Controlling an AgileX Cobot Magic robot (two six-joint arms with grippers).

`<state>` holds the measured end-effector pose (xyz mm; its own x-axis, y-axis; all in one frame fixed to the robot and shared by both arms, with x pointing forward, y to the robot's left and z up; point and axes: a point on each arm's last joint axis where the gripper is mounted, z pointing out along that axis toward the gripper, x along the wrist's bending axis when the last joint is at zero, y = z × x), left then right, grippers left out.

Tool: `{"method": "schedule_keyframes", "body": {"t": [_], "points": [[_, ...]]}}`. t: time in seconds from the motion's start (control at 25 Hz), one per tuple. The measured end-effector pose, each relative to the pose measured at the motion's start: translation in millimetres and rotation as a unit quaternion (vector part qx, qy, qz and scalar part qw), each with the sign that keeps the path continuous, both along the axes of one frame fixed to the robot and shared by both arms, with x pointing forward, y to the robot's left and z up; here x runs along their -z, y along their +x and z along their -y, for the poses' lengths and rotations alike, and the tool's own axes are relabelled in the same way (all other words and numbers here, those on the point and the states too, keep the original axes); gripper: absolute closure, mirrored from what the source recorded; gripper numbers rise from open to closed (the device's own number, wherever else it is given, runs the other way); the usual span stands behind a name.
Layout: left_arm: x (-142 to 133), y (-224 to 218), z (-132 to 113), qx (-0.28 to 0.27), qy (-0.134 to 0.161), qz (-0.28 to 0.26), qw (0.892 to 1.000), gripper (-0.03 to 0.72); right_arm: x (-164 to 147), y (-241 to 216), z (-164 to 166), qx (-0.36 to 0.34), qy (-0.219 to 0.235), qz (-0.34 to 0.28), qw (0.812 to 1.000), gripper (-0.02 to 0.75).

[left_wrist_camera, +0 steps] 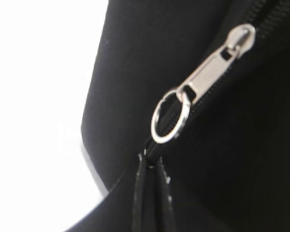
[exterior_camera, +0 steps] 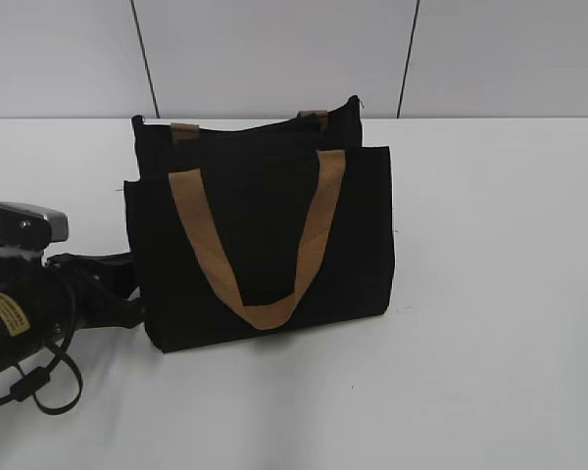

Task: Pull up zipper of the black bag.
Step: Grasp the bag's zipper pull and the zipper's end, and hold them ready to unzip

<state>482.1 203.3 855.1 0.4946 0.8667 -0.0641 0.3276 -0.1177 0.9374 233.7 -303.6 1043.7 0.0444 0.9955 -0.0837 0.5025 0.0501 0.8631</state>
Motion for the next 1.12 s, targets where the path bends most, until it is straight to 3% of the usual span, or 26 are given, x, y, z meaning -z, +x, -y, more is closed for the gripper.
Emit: {"method": "schedule_keyframes", "body": {"t": [0.24, 0.76, 1.12], "points": [[-16.7, -11.0, -5.4, -0.011, -0.004, 0.014, 1.0, 0.678, 0.0, 0.0, 0.0, 0.0, 0.0, 0.0, 1.0, 0.2], [-94.2, -14.8, -13.4, -0.048, -0.056, 0.154, 0.985, 0.68, 0.0, 0.0, 0.0, 0.0, 0.0, 0.0, 1.0, 0.2], [-109.5, -19.4, -13.9, -0.042, -0.06, 0.177, 0.982, 0.68, 0.0, 0.0, 0.0, 0.0, 0.0, 0.0, 1.0, 0.2]]}}
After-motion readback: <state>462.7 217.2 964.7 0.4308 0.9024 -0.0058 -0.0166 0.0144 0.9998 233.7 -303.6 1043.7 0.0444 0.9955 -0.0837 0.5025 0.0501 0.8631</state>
